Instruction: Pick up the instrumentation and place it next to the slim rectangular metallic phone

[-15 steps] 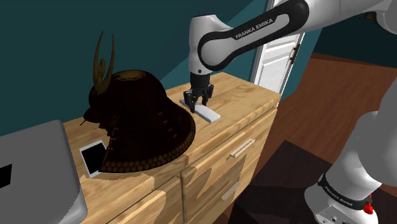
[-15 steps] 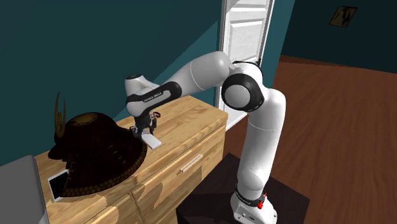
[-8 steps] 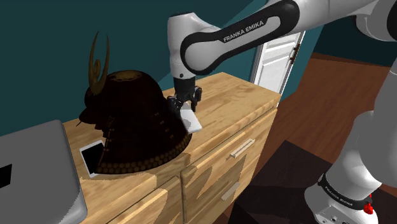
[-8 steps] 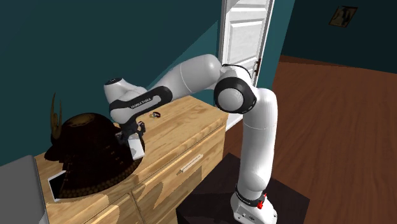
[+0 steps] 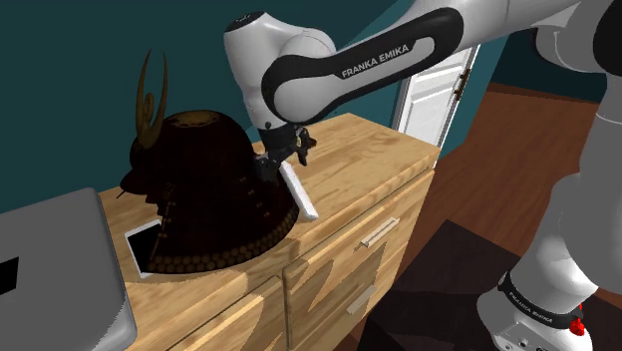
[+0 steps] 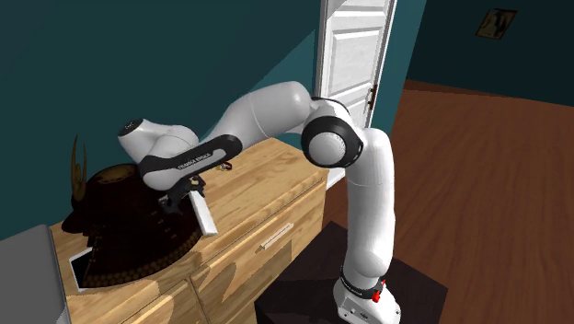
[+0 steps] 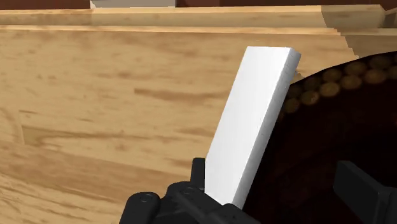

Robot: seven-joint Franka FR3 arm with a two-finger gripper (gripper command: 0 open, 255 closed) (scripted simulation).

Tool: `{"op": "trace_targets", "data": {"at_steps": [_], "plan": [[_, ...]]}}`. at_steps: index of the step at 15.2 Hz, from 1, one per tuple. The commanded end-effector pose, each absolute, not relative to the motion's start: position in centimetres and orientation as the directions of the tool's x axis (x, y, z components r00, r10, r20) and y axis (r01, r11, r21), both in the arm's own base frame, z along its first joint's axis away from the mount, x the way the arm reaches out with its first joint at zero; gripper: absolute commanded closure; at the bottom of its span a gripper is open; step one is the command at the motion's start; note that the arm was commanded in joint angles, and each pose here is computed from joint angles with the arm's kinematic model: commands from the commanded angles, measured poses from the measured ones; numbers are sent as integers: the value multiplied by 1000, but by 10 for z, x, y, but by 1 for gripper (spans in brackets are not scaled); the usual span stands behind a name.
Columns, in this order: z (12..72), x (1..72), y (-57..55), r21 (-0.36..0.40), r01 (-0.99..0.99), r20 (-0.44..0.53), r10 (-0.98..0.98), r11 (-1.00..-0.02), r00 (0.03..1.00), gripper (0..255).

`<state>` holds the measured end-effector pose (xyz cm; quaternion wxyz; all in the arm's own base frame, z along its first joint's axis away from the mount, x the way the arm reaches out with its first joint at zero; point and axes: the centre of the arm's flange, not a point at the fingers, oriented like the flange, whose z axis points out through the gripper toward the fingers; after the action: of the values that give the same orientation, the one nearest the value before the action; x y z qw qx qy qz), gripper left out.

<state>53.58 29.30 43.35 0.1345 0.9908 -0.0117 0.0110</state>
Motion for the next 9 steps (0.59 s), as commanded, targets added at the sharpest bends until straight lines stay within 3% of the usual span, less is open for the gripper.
{"op": "trace_targets", "data": {"at_steps": [1,3,9], "plan": [[447,519,304,280,-72,82,-50,-957,995,0],[462,499,317,296,-121,142,-82,-947,987,0],[432,502,307,296,-121,142,-82,-947,987,0]]}}
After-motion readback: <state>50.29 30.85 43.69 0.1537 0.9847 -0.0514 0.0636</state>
